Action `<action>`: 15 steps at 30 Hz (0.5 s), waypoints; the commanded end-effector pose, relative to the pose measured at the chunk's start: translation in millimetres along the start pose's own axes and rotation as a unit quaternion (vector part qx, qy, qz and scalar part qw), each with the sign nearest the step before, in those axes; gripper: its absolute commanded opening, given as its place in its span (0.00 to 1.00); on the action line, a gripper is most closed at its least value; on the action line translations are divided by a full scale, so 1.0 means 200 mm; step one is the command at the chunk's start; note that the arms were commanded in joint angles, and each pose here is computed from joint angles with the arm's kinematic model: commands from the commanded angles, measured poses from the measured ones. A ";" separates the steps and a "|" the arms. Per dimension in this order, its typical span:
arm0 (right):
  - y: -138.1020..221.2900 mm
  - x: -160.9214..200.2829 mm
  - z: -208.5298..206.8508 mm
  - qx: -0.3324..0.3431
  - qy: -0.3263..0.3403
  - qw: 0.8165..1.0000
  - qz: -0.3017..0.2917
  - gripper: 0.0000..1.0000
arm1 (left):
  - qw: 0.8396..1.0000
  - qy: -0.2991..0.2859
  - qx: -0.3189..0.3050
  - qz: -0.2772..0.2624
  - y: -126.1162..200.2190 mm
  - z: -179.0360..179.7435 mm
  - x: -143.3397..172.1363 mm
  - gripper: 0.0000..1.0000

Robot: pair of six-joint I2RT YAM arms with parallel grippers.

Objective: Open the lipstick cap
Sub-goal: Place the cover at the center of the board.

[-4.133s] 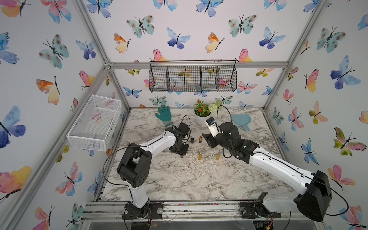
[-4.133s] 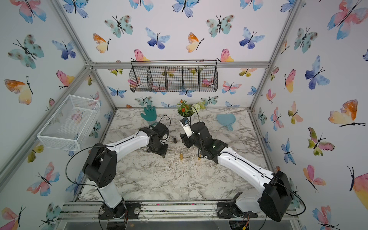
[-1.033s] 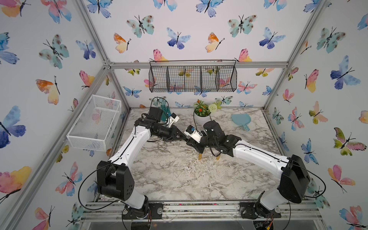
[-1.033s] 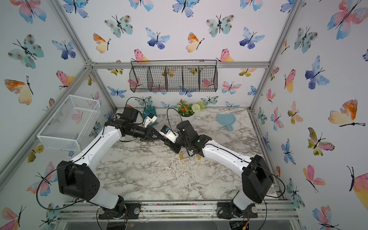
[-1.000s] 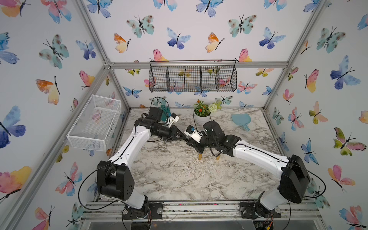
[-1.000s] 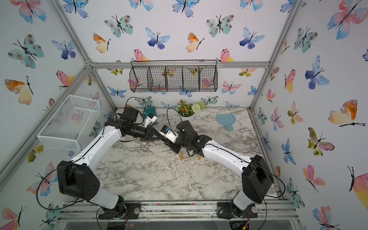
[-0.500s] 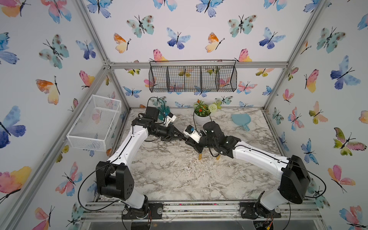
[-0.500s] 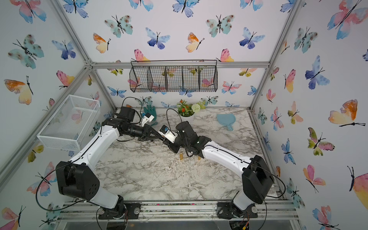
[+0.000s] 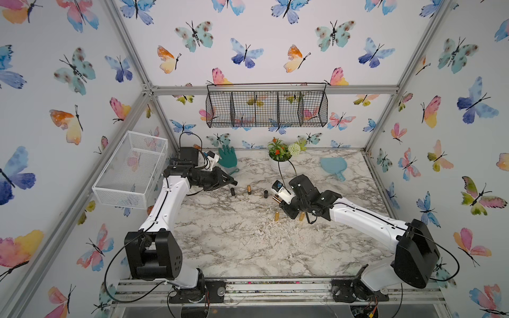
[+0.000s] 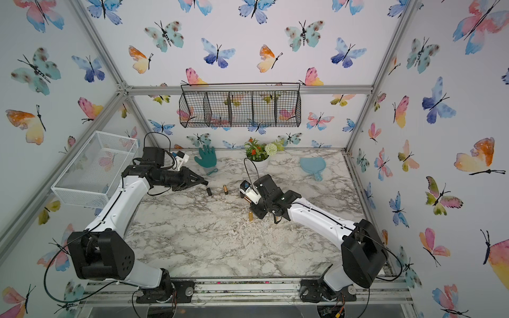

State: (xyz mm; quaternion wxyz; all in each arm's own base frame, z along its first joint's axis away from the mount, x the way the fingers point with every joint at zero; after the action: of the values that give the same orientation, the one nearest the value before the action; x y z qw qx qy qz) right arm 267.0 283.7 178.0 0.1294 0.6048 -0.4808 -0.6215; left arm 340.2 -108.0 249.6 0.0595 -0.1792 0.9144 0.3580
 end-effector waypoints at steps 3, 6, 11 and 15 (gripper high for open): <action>0.14 -0.22 -0.02 -0.005 0.004 0.997 -0.076 0.02 | 0.979 -0.025 -0.200 -0.001 -0.19 0.27 0.17 0.00; 0.19 -0.30 -0.03 -0.007 0.012 0.994 -0.110 0.02 | 0.964 -0.039 -0.263 0.009 -0.31 0.38 0.26 0.00; 0.21 -0.35 -0.03 -0.011 0.020 0.992 -0.124 0.02 | 0.950 -0.045 -0.309 0.024 -0.41 0.51 0.34 0.00; 0.19 -0.36 -0.02 -0.016 0.023 0.992 -0.123 0.02 | 0.937 -0.058 -0.340 0.057 -0.47 0.58 0.40 0.00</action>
State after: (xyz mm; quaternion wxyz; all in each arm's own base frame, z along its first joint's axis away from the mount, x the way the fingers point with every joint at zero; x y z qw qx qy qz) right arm 273.6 308.5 240.6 0.0761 0.6581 -0.4100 -0.6269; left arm 295.0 -120.6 96.8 0.0167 -0.1147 0.7718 0.6252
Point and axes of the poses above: each gripper's point midway between its finger pads, its own y axis back along the fingers, its own z axis along the line the jaws close on, x = y × z, the point moved 3 cm from there along y, back along the fingers, and after that the axes turned 9 degrees about y, right-handed, at the moved point
